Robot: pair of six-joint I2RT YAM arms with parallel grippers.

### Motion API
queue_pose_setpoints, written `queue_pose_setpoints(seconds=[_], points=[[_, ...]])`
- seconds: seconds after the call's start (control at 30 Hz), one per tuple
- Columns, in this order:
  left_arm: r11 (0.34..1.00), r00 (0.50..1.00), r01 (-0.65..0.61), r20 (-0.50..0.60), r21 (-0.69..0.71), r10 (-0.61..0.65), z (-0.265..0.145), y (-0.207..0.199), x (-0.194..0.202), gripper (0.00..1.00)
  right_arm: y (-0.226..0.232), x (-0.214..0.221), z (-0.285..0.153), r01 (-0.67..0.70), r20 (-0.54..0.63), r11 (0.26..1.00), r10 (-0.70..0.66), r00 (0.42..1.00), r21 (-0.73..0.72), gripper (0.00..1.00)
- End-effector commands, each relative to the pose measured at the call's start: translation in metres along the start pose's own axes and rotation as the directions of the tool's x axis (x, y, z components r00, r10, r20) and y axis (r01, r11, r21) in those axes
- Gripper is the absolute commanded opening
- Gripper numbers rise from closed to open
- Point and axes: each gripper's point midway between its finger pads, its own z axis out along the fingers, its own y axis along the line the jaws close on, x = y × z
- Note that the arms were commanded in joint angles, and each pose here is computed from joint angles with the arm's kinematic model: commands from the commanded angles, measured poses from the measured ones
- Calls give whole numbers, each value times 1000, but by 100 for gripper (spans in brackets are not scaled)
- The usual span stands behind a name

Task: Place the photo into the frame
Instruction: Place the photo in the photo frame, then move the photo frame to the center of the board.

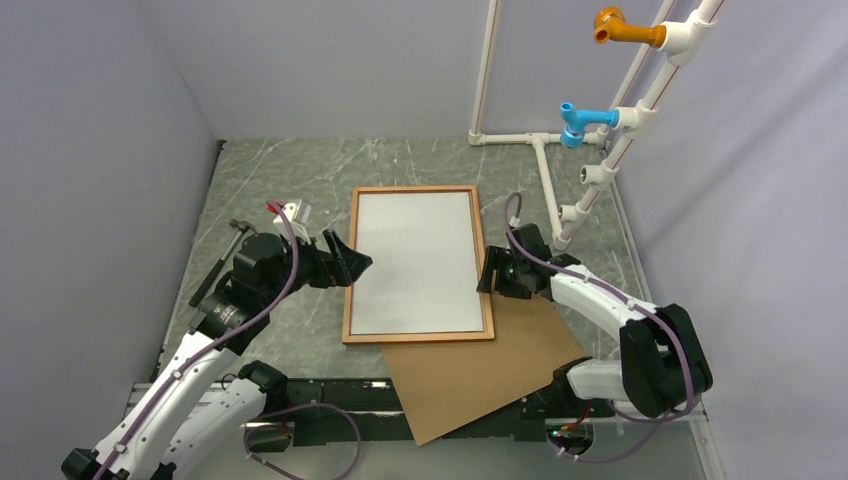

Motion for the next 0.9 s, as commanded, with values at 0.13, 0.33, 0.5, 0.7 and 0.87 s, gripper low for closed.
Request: queue_pose_setpoints(seconds=[0.13,0.33,0.5,0.7,0.87], points=[[1000,1000,-20,24,-18,20,-6,-3,-13,99,9,12,14,53,-59,999,-53,997,-2,56],[999,1000,-23,18,-40,24,-6,1,-11,99,15,7,21,55,-70,998,-55,996,2,20],[998,1000,-24,8,-53,24,-5,5,-9,99,28,-7,27,37,-70,999,-38,997,-16,0],[993,999,-37,-23,-116,34,-5,17,-4,100,48,-38,34,14,-33,999,-15,999,-38,0],[992,999,-39,-17,-123,38,-5,19,-4,99,63,-64,43,16,-13,999,-17,1000,-35,0]])
